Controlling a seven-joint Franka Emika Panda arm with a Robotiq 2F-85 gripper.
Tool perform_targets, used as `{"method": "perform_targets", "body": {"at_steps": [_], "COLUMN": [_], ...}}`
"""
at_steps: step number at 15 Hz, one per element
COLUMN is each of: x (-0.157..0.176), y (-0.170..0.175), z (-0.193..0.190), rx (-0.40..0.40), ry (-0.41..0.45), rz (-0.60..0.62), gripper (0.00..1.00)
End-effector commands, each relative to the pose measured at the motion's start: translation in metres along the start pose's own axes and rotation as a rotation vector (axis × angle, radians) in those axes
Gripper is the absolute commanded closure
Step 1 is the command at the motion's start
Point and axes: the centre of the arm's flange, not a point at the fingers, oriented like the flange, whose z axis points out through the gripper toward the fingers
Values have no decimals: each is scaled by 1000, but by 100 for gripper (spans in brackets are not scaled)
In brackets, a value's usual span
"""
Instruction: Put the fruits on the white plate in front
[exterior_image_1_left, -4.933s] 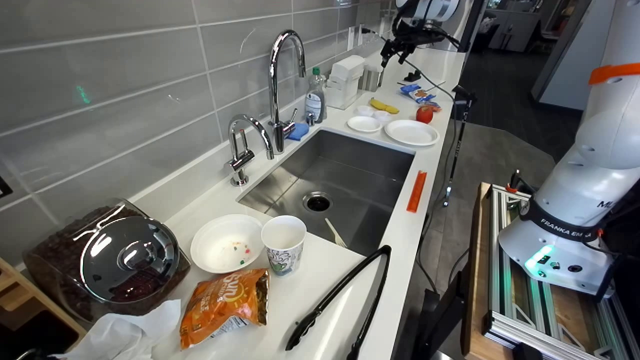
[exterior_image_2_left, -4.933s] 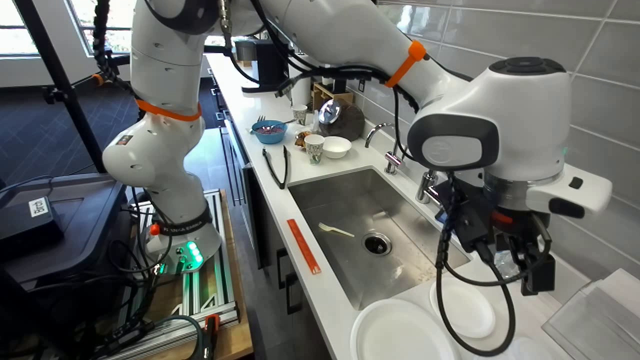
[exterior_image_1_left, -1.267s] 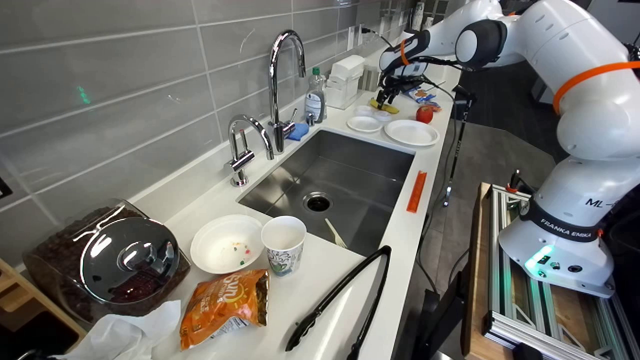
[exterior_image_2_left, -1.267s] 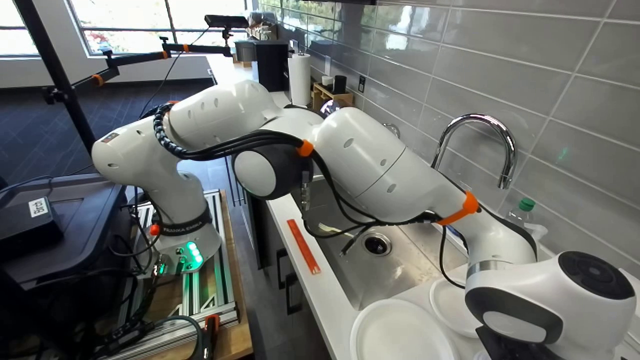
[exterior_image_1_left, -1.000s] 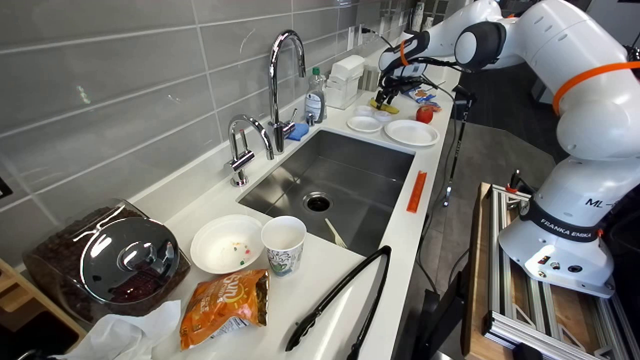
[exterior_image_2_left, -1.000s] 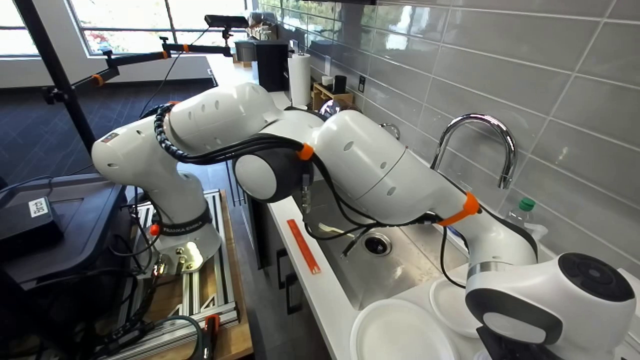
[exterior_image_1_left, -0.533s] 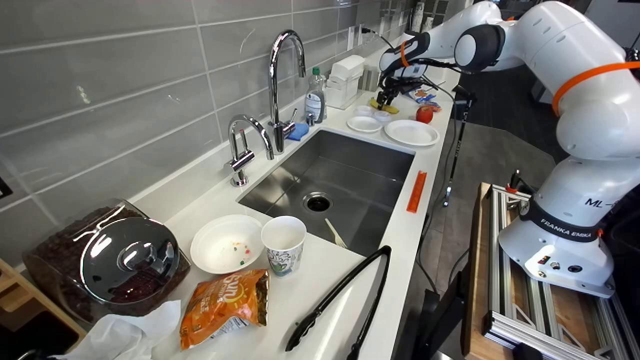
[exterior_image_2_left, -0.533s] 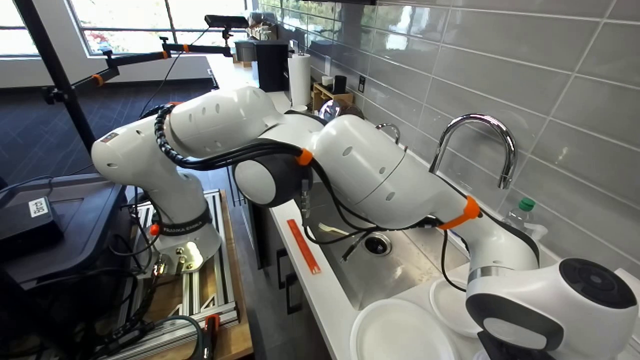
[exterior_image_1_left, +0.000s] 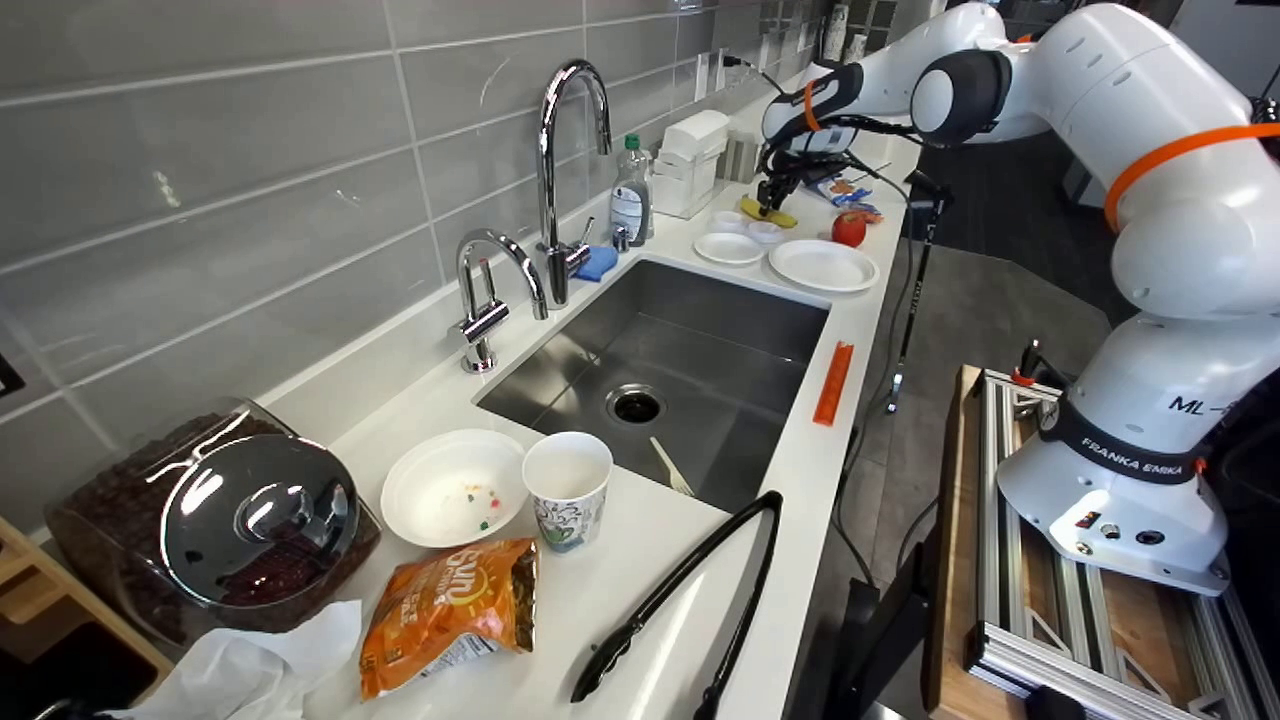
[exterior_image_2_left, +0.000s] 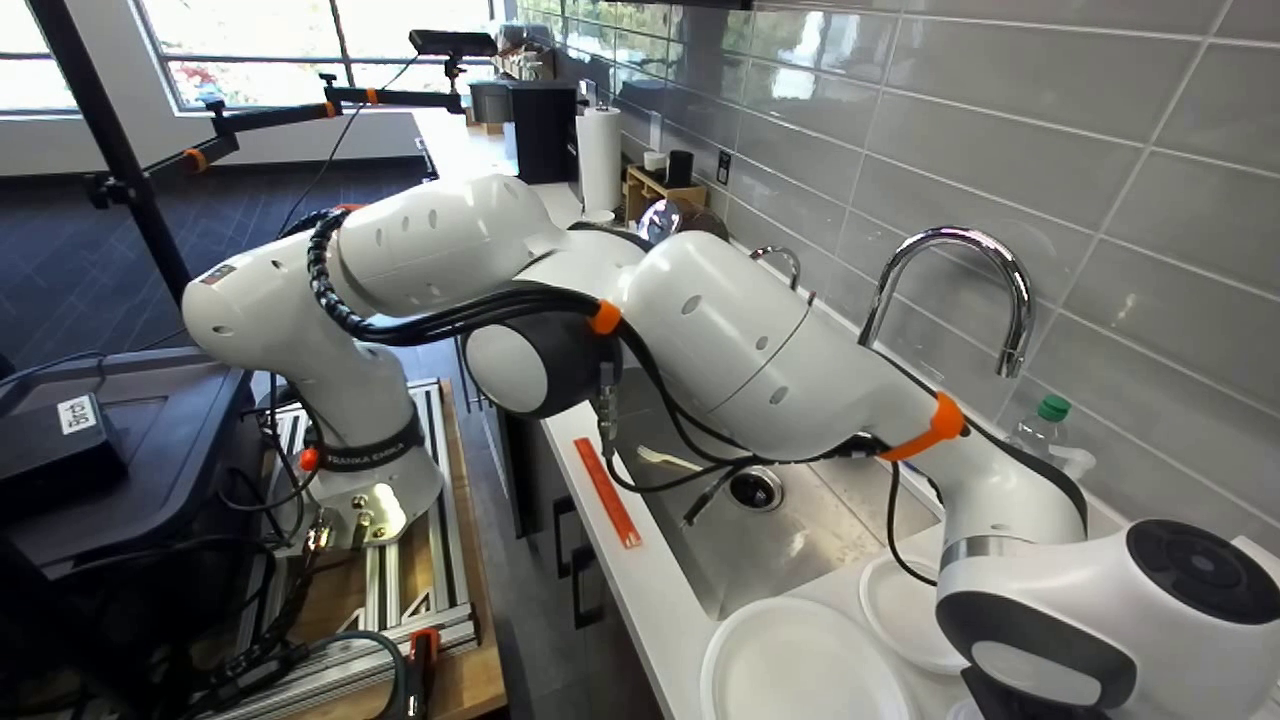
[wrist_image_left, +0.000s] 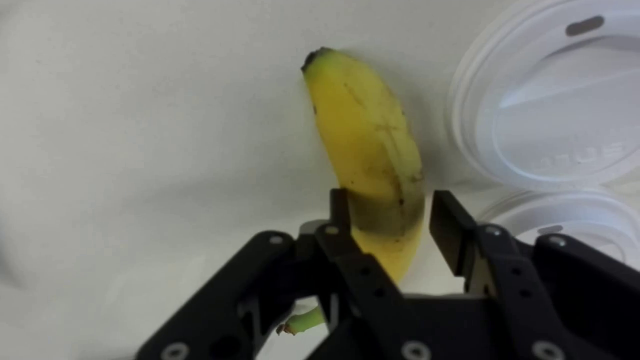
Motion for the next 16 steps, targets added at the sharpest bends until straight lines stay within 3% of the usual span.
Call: {"method": "perform_targets", "body": {"at_steps": [1,3,5,6,16], "x": [7,7,8,7,4], "y": [4,3,4,4,1], "z": [5,3,4,3,-13], "rx": [19,20,18,20,30], "ry": [18,20,22,22,46], "rz": [7,5,7,7,8], "gripper": [57,74,70,74,73]}}
